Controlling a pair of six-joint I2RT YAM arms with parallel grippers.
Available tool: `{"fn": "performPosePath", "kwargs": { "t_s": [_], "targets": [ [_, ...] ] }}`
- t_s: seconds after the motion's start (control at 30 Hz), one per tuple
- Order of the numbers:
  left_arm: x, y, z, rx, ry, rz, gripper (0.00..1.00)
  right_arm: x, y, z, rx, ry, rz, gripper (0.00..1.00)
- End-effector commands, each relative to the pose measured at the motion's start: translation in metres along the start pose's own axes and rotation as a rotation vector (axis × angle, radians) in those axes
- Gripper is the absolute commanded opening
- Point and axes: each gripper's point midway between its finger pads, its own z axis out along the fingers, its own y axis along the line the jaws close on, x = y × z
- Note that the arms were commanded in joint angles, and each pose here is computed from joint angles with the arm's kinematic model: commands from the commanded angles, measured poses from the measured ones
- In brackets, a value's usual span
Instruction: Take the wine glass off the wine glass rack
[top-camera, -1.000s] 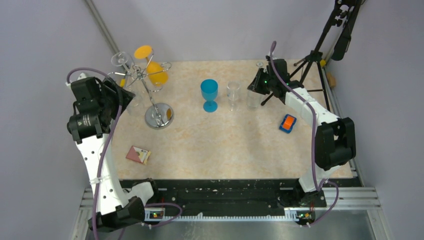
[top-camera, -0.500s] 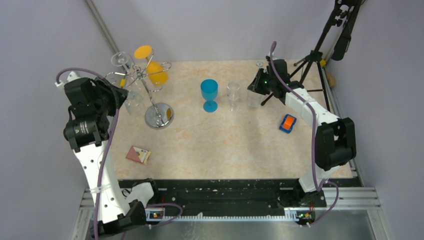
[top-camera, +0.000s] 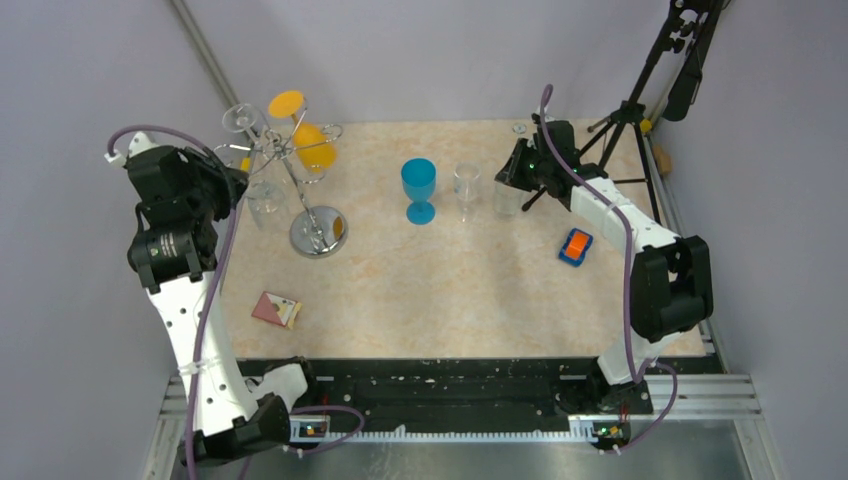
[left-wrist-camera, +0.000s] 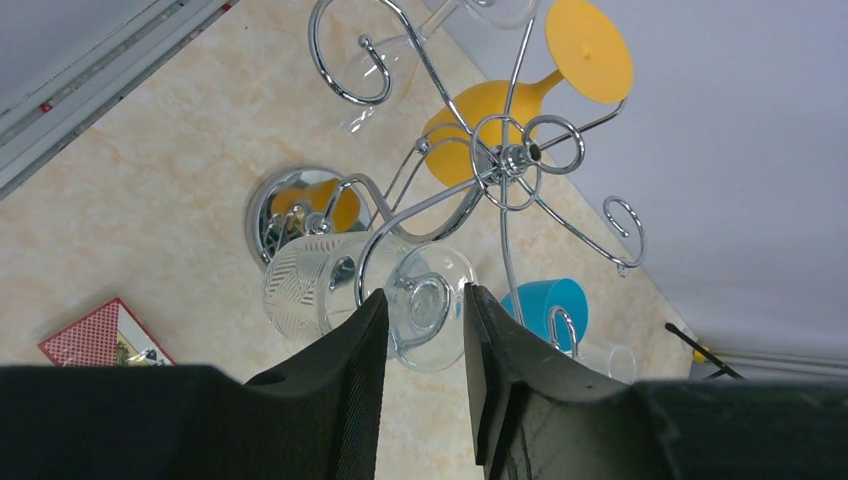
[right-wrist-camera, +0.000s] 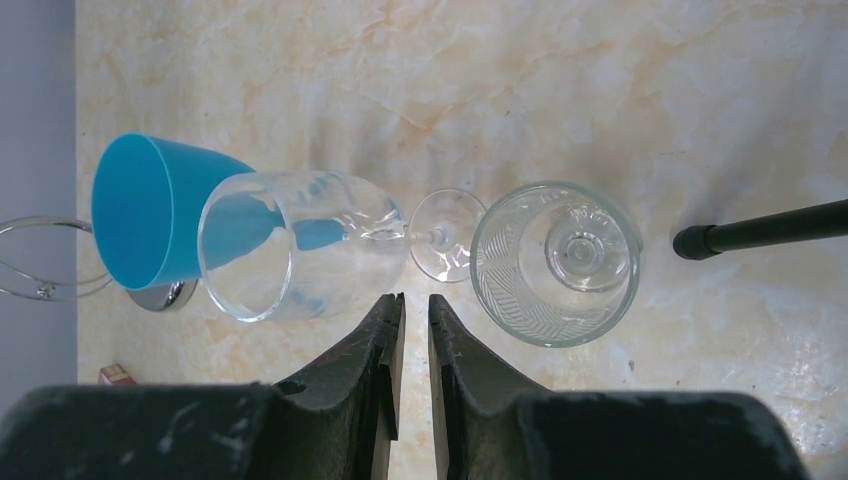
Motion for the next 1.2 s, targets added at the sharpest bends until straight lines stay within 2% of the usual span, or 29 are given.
{"fn": "performPosePath", "kwargs": {
  "t_s": [0.0,0.2,0.37,0.6,0.9,1.03,1.17],
  "targets": [
    [-0.016,-0.008,0.005,0.031,-0.046,0.044,0.38,-0.02,0.012,-0.017,-0.042,-0.064,-0.005,0.17],
    [-0.011,-0.007,0.016,0.034,-0.01,0.087,0.4,-0.021,0.013,-0.017,-0.043,-0.063,-0.006,0.17],
    [-0.005,-0.006,0.02,0.033,0.038,0.101,0.35,-0.02,0.015,-0.016,-0.05,-0.054,-0.004,0.17],
    [0.01,-0.001,0.025,0.031,0.107,0.083,0.35,-0.02,0.016,-0.015,-0.053,-0.051,0.0,0.17],
    [0.027,-0.016,0.011,0.087,0.247,-0.068,0.36,-0.023,0.016,-0.014,-0.054,-0.053,0.0,0.17],
    [0.023,-0.015,0.014,0.104,0.219,-0.121,0.32,-0.024,0.018,-0.012,-0.058,-0.051,0.0,0.17],
    [0.024,-0.011,0.021,0.119,0.2,-0.229,0.22,-0.023,0.018,-0.013,-0.057,-0.049,-0.001,0.17]
  ]
}}
